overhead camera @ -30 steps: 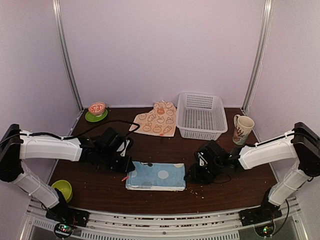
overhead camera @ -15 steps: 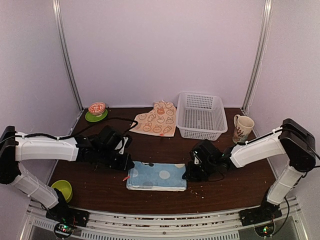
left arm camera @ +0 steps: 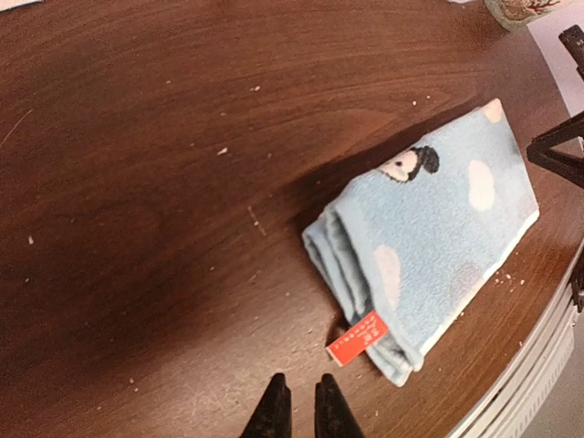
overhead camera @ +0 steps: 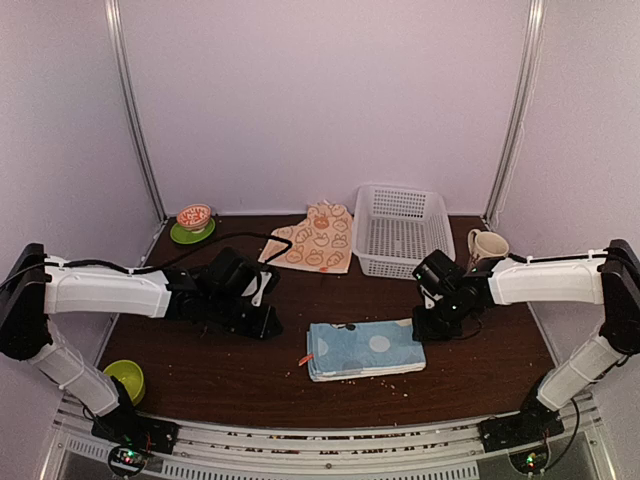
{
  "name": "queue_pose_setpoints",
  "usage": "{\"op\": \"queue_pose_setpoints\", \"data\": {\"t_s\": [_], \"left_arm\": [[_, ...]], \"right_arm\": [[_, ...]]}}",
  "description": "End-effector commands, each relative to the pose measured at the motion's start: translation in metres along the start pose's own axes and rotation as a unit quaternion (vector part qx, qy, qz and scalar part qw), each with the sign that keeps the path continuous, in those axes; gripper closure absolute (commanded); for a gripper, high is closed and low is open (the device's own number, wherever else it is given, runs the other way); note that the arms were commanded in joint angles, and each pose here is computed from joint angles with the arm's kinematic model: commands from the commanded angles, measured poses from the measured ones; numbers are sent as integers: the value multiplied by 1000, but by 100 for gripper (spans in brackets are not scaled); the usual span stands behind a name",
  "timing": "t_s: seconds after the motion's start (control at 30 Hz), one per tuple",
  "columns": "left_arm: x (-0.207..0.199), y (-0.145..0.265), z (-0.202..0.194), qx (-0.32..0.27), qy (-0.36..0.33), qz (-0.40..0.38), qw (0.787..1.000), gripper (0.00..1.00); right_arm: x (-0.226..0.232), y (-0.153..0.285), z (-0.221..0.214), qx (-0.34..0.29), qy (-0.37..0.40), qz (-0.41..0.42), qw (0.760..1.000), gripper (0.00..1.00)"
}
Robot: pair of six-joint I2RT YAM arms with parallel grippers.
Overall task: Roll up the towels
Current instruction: Smooth out the towel at the center of the board, then roll the towel at the center of the board.
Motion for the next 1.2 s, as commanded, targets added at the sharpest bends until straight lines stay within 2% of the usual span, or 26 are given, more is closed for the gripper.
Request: {"op": "queue_pose_setpoints", "data": {"t_s": [0.0, 0.07, 0.13, 0.4, 0.67, 0.87, 1.03, 1.17], "left_arm": [[-43, -4, 25, -19, -35, -60, 997, 89], [-55, -6, 32, -21, -44, -71, 996, 89], [-68, -11, 38, -17, -53, -84, 995, 89], [-72, -49, 30, 29, -60, -66, 996, 89], [-54, -76, 10, 68, -43, -32, 996, 90], [-37, -87, -2, 84, -30, -1, 996, 91], [-31, -93, -9, 93, -27, 9, 995, 92], [-28, -98, -14, 102, -28, 13, 994, 92]], "right_arm": [[-14, 23, 6, -12, 17, -33, 999, 56], [-12, 30, 9, -33, -7, -17, 999, 48], [-9, 30, 7, -52, -35, 11, 998, 47], [3, 0, -20, -77, -117, 128, 982, 50], [4, -17, -30, -66, -134, 146, 978, 54], [-4, -28, -46, -40, -135, 128, 982, 65], [-10, -27, -48, -43, -126, 111, 985, 88], [-17, -12, -39, -61, -102, 76, 990, 96]]}}
Point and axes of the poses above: each gripper's point midway between its finger pads, its own y axis back along the fingers, its own x axis along the line the jaws close on, z = x × y, the point moved 2 cm from there along y, back along the fingers, and after that the axes turned 10 degrees about y, right-handed, at the moved point
